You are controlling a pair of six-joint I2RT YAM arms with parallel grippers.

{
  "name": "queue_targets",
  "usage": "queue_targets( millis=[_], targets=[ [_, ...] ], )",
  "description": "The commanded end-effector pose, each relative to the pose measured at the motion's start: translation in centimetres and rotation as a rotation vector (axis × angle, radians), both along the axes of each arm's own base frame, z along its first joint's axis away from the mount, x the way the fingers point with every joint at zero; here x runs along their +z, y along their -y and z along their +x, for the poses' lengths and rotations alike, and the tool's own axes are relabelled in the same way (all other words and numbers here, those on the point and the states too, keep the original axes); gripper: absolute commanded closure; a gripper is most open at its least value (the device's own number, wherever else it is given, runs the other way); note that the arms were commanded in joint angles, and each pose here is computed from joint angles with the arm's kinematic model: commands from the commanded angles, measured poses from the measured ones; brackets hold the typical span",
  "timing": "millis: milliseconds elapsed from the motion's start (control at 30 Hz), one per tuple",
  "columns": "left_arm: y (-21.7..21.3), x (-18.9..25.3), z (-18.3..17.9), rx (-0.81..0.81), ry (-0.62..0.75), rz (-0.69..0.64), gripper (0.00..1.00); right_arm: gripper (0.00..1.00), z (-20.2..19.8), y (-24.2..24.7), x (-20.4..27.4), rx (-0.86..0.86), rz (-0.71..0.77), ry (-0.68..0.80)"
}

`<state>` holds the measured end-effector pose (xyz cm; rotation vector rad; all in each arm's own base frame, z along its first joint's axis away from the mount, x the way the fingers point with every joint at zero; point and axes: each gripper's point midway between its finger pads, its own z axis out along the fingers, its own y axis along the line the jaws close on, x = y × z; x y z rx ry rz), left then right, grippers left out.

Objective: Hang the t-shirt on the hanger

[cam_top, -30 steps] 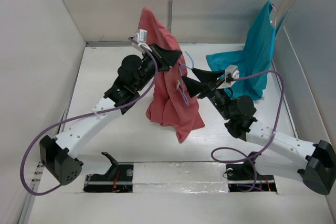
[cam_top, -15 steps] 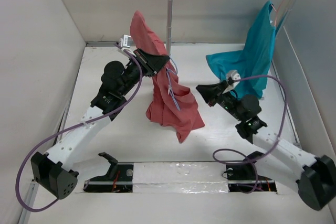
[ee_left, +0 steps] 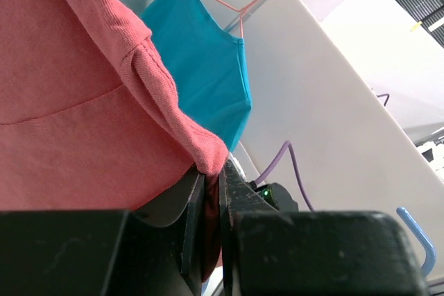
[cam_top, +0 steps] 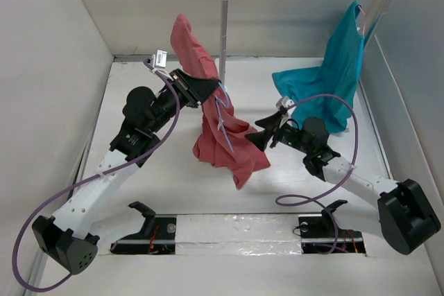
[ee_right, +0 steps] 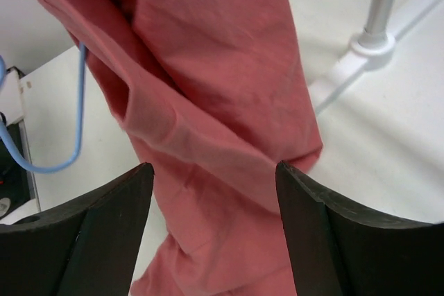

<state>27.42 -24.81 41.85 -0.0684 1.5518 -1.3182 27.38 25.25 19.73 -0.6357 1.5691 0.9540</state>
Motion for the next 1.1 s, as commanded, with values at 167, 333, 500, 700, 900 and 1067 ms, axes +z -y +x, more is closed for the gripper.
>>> queue_targets(
  millis=[167, 333, 500, 700, 900, 1067],
  targets=[
    [-0.9, 3.0, -2.1, -0.026, 0.104, -0.056, 1.00, 0.64, 0.8, -2.9, 3.9, 0.054, -0.008, 0.119],
    [-1.3, 4.4, -1.6, -0.004, 0.122, -0.086, 1.00, 0.96, -1.6, -3.7, 2.7, 0.085, -0.009, 0.083],
    [-1.2, 7.6, -0.9, -0.038, 0.164, -0.194, 1.00, 1.00, -5.4, -4.6, 0.7, 0.077, 0.004, 0.017],
    [-2.0, 9.3, 0.7, -0.054, 0.167, -0.283, 1.00, 1.00, -8.2, -4.9, -0.5, 0.053, 0.028, -0.046],
    [-3.7, 8.3, 2.6, 0.057, 0.160, -0.326, 1.00, 1.00, -11.2, -5.4, -1.1, 0.095, 0.046, -0.100],
    [-2.3, 5.1, 3.3, 0.042, 0.128, -0.261, 1.00, 1.00, -11.6, -5.2, 1.3, 0.059, 0.058, -0.123]
  ],
)
